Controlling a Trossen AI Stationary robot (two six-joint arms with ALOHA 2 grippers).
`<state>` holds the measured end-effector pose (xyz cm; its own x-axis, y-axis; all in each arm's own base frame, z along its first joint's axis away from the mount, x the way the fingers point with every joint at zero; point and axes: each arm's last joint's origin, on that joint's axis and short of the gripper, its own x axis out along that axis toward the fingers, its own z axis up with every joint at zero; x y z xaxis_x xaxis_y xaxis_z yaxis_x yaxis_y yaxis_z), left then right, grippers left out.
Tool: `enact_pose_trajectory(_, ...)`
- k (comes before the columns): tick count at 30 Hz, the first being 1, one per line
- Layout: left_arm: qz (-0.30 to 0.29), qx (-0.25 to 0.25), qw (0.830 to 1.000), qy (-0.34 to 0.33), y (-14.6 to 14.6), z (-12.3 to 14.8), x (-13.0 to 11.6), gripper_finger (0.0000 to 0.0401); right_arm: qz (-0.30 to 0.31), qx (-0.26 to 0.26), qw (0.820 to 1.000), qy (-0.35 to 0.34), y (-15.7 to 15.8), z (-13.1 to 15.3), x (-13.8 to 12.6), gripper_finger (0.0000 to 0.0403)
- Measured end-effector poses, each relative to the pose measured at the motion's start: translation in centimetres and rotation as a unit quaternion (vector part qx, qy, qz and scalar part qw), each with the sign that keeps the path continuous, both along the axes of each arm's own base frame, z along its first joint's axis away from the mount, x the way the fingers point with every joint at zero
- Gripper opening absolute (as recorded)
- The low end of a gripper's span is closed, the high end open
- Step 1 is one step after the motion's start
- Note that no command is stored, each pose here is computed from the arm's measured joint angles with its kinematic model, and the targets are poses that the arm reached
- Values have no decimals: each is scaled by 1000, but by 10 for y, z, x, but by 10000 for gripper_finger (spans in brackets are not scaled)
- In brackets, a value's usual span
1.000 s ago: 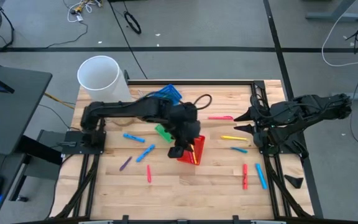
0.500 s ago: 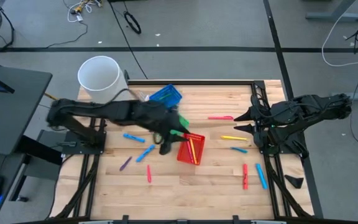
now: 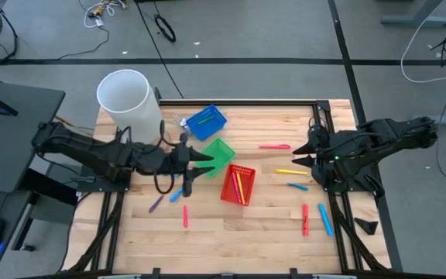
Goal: Pick & Place Markers
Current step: Put the small blue pen into the blue bin
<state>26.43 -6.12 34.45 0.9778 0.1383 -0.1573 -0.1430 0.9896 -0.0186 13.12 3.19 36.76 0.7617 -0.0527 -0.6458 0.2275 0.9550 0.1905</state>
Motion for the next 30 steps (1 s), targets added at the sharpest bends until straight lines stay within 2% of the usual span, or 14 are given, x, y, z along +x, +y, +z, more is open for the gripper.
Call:
enact_pose_trajectory(5,-10,-17,1000,19,-2,-15,0,140,-18,-4,996,91,1,-15,3,149)
enact_pose_trajectory(9,-45,-43,998,17,-2,-15,1,140,-25,-28,982,187,2,-29,4,149)
enact_pose_trajectory(12,-45,-48,998,15,-1,-15,1,140,-20,-34,971,236,3,-39,6,149)
enact_pose_trajectory(19,-53,-50,997,15,-2,-15,1,140,-11,-19,956,294,6,-83,11,149)
enact_pose_trajectory(30,-55,-50,997,16,-2,-15,1,140,3,10,944,331,9,-150,10,149)
